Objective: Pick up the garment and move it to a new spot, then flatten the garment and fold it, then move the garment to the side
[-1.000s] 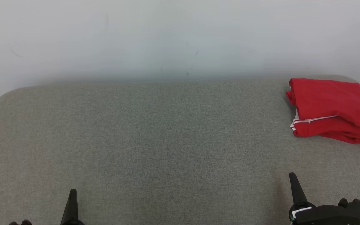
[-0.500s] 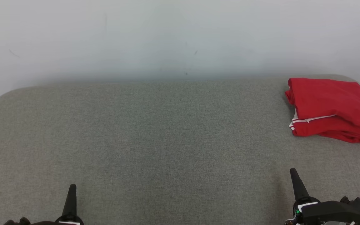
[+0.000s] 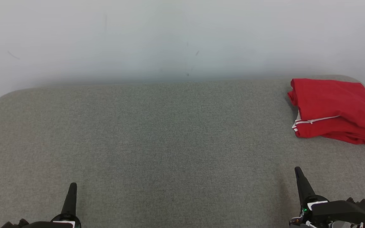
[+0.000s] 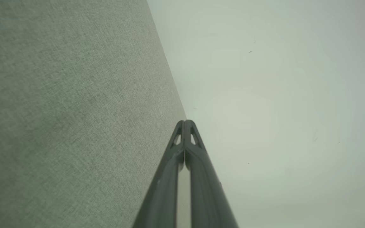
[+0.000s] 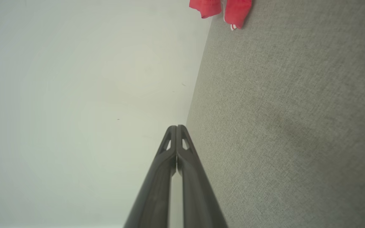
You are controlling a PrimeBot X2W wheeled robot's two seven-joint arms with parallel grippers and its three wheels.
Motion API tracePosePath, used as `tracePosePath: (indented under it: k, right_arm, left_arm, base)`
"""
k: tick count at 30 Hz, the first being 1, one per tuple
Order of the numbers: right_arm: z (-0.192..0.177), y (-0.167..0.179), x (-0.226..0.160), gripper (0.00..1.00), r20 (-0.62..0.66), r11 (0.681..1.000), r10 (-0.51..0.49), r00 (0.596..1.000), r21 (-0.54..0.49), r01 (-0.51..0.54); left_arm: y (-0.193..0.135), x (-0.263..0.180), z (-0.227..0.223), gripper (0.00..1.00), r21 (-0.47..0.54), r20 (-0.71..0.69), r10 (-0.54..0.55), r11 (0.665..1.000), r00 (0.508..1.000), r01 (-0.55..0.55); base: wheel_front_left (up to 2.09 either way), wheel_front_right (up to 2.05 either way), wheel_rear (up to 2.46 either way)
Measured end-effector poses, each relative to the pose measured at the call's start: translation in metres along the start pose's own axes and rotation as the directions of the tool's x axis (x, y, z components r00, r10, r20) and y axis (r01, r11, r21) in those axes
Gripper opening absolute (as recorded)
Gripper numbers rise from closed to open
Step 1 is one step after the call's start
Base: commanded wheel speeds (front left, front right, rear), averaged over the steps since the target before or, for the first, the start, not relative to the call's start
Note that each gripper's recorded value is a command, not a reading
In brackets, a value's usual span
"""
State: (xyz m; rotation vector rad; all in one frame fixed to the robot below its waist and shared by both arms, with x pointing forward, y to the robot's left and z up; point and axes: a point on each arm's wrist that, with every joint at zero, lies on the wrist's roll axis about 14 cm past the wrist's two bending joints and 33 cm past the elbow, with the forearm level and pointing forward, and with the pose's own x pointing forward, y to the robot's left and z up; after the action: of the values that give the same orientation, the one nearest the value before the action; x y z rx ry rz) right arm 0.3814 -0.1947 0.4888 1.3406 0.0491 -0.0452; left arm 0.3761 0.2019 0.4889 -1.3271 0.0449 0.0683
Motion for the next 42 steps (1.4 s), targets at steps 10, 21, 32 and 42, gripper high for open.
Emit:
tracePosePath:
  k: [10,21,32,42]
  right_arm:
    - [0.003,0.005,0.002,0.00,0.002,0.997,0.015,1.000,0.075,-0.016]
    - [0.006,0.010,0.004,0.00,0.003,0.988,0.035,0.999,0.152,-0.035]
    - [0.009,0.015,0.005,0.00,0.008,0.973,0.053,0.999,0.225,-0.054]
    - [0.009,0.015,0.005,0.00,0.009,0.971,0.055,0.998,0.231,-0.056]
  left_arm:
    - [-0.004,0.003,0.000,0.00,-0.079,-0.004,-0.015,0.997,1.000,0.014]
    - [-0.010,0.007,0.001,0.00,-0.165,-0.008,-0.040,0.986,0.999,0.038]
    - [-0.016,0.010,0.002,0.00,-0.237,-0.009,-0.066,0.970,0.998,0.062]
    - [-0.017,0.010,0.002,0.00,-0.242,-0.010,-0.068,0.968,0.998,0.063]
  base:
    - [0.00,0.00,0.00]
    - [0.00,0.00,0.00]
    - [0.00,0.00,0.00]
    - [0.00,0.00,0.00]
